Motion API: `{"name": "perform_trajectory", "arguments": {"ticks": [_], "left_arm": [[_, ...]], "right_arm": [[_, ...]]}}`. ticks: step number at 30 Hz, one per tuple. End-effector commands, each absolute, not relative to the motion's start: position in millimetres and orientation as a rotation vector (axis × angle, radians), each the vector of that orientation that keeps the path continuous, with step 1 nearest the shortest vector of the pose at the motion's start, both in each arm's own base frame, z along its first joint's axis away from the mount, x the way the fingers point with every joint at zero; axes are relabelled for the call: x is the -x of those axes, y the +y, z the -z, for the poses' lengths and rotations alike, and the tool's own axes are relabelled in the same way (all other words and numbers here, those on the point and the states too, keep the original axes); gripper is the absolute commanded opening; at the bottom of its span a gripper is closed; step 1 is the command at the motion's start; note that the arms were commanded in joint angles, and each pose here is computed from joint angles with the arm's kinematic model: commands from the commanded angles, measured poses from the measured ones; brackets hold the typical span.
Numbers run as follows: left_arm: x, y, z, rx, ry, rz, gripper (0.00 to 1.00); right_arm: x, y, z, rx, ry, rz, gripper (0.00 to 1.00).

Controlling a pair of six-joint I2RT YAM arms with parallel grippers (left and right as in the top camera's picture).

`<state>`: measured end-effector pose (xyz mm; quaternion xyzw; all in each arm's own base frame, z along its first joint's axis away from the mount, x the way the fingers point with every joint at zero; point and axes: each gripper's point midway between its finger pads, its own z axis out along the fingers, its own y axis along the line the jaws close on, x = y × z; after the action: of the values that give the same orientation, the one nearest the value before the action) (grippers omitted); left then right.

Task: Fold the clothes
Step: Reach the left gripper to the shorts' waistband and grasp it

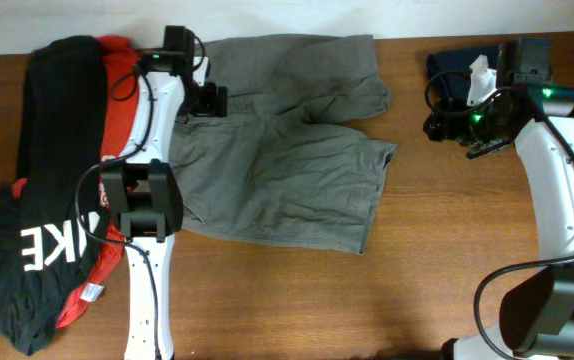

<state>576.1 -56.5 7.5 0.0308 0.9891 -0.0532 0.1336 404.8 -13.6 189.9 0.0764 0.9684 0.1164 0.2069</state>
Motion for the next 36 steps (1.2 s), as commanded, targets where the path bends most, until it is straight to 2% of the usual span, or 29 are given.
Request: {"name": "perform_trajectory", "arguments": {"ticks": [1,5,11,15,20,25,29,32,33,36], "left_arm": [[-524,-59,60,0.064,3.119,0.336,0.99],[-519,-63,26,0.043,3.122,0.336,0.99],[-518,-61,-89,-0.050,2.988,0.193,0.99],[-498,-53,-167,-0.073,2.898,0.055,0.99],[-470,-54,-256,-0.072,2.737,0.062,0.99],[-426,-22,-313,0.108,2.657,-0.107,0.99],[-408,-31,-322,0.087,2.663,-0.028,0.99],[-395,-29,-299,0.086,2.756,-0.048,0.99],[-380,-24,-274,0.124,2.853,-0.097,0.99],[-359,-5,-248,0.237,2.937,-0.254,0.99]], "right_arm": [[-409,-10,-183,-0.199,2.715,-0.327,0.77],[-410,-10,-189,-0.194,2.693,-0.326,0.80],[-399,-3,-234,-0.164,2.602,-0.359,0.81],[-374,0,-258,-0.158,2.580,-0.354,0.81],[-333,8,-295,-0.137,2.524,-0.364,0.82],[-287,14,-306,-0.146,2.557,-0.370,0.82],[-269,17,-280,-0.155,2.663,-0.385,0.85],[-265,20,-248,-0.174,2.734,-0.423,0.86],[-262,30,-222,-0.175,2.772,-0.520,0.85],[-258,42,-191,-0.179,2.803,-0.632,0.85]]}}
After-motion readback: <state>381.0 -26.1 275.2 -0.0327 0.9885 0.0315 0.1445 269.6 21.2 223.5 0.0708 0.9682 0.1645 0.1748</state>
